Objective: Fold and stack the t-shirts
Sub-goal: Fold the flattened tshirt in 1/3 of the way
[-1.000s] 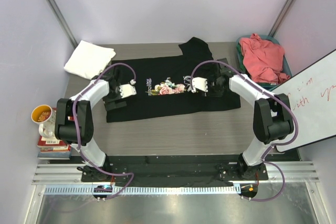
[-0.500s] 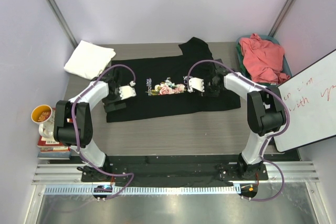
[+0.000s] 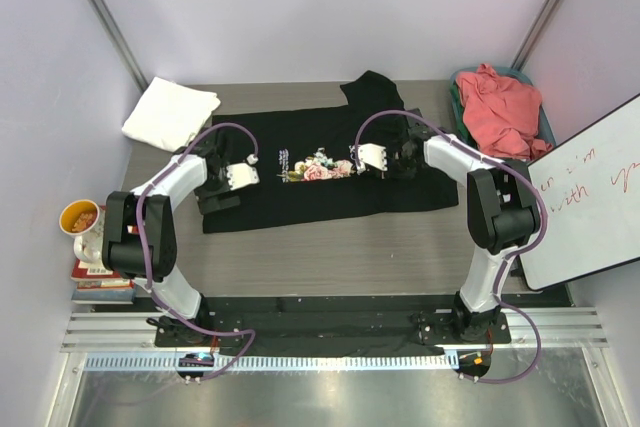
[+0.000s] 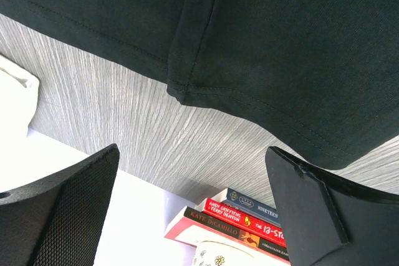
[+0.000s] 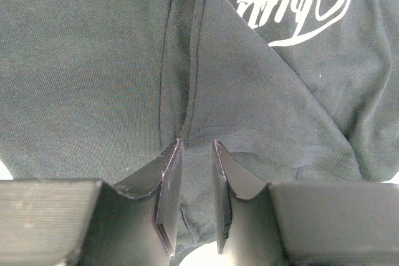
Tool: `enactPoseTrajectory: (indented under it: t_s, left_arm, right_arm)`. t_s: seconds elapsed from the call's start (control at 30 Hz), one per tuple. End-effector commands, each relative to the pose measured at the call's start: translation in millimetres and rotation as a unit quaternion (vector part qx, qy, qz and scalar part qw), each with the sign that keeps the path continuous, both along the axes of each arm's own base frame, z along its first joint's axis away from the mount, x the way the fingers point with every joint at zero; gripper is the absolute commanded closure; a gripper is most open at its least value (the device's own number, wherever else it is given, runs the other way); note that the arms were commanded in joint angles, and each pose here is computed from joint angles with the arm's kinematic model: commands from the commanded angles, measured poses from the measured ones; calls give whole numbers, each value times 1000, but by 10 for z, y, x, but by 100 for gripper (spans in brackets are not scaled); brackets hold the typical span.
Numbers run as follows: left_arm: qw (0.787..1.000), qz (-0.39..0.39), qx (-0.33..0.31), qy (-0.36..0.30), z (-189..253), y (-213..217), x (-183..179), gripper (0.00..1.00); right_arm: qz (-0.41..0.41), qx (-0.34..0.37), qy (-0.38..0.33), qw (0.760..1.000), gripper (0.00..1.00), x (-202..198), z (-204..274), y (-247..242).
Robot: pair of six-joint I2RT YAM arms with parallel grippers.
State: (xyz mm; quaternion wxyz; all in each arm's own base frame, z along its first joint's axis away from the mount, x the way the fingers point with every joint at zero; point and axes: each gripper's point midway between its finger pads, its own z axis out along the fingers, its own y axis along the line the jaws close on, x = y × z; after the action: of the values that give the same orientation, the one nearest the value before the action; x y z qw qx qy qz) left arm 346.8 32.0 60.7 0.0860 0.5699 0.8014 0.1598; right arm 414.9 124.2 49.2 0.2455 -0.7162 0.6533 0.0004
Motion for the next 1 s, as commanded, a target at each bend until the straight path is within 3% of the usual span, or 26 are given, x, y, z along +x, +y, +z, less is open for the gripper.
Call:
enactPoseTrajectory:
  t_s: [0.0,0.47,0.8,0.97]
  left_arm:
    - [1000,3,2,-7,37,24,42,0]
    - [1000,2,1,-3,16,9,90,0]
    - [1000,3,-2,0,-16,0,101,0]
    - [1000,2,-6,-1,-22,-20,131,0]
  right_arm:
    - [4,7,-11,1000,70,68,91,57]
    - [2,0,2,1000,70,94,-52,61]
    - [3,-11,-18,1000,99,211,48,51]
    - [10,-10,-39,999,99,304,188,71]
